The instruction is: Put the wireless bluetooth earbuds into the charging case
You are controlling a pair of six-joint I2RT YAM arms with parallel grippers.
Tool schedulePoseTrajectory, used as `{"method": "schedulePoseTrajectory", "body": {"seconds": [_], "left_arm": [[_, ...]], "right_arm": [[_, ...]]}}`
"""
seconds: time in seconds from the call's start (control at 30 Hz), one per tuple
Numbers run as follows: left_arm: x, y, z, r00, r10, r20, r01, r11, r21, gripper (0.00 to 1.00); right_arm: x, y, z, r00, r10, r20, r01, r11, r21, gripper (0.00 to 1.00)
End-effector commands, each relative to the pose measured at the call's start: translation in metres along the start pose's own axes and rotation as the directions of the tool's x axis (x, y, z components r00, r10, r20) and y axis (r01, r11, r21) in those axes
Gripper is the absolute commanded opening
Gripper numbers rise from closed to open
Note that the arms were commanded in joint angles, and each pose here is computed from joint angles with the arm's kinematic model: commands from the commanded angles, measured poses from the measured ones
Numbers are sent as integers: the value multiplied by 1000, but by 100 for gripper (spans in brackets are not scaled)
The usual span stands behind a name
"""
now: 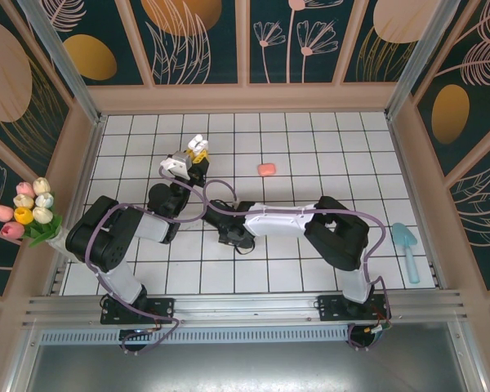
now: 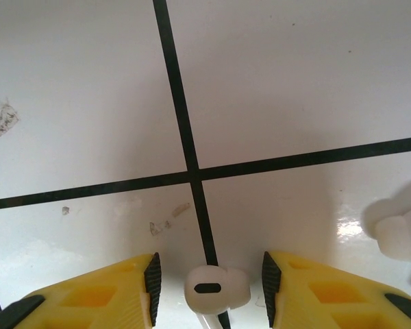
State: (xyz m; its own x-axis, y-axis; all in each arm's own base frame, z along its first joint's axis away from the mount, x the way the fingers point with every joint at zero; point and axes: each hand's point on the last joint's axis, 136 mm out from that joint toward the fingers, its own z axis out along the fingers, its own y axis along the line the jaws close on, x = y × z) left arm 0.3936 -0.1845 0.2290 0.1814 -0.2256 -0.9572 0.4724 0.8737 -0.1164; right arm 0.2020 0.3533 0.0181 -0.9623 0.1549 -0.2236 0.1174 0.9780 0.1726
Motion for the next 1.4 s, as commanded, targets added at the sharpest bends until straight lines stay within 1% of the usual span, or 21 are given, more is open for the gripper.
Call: {"method": "schedulePoseTrajectory", "body": {"seconds": [0.0, 0.07, 0.23, 0.37, 0.6, 0.83, 1.07, 1.23, 1.37], "left_arm": [[-73, -9, -6, 960, 18, 279, -24, 1000, 19, 0], [-74, -9, -6, 960, 17, 280, -24, 999, 21, 0], [-75, -9, -6, 959, 15, 282, -21, 1000, 22, 0], [-75, -9, -7, 959, 10, 282, -18, 1000, 25, 0], [-76, -10, -9, 959, 7, 282, -16, 999, 30, 0], [-80, -12, -10, 957, 7, 291, -18, 999, 36, 0], [-85, -14, -10, 954, 7, 299, -21, 999, 45, 0], [-86, -20, -11, 956, 24, 291, -48, 996, 73, 0], [-84, -32, -12, 960, 32, 280, -72, 988, 136, 0]], "right_arm": [[11, -7, 7, 1000, 0, -28, 2, 999, 54, 44], [12, -6, 7, 1000, -1, -30, 3, 999, 54, 42], [14, -6, 10, 999, -7, -33, 9, 998, 58, 40], [14, -7, 11, 1000, -9, -28, 11, 998, 59, 34], [2, -3, -3, 1000, -2, 28, 1, 999, 32, 29], [-22, -1, -34, 988, 40, 147, -35, 999, -34, 26], [-50, -13, -68, 962, 89, 257, -67, 993, -94, 26], [-80, -25, -100, 925, 138, 354, -84, 983, -166, 26], [-109, -30, -134, 880, 162, 447, -58, 970, -237, 25]]}}
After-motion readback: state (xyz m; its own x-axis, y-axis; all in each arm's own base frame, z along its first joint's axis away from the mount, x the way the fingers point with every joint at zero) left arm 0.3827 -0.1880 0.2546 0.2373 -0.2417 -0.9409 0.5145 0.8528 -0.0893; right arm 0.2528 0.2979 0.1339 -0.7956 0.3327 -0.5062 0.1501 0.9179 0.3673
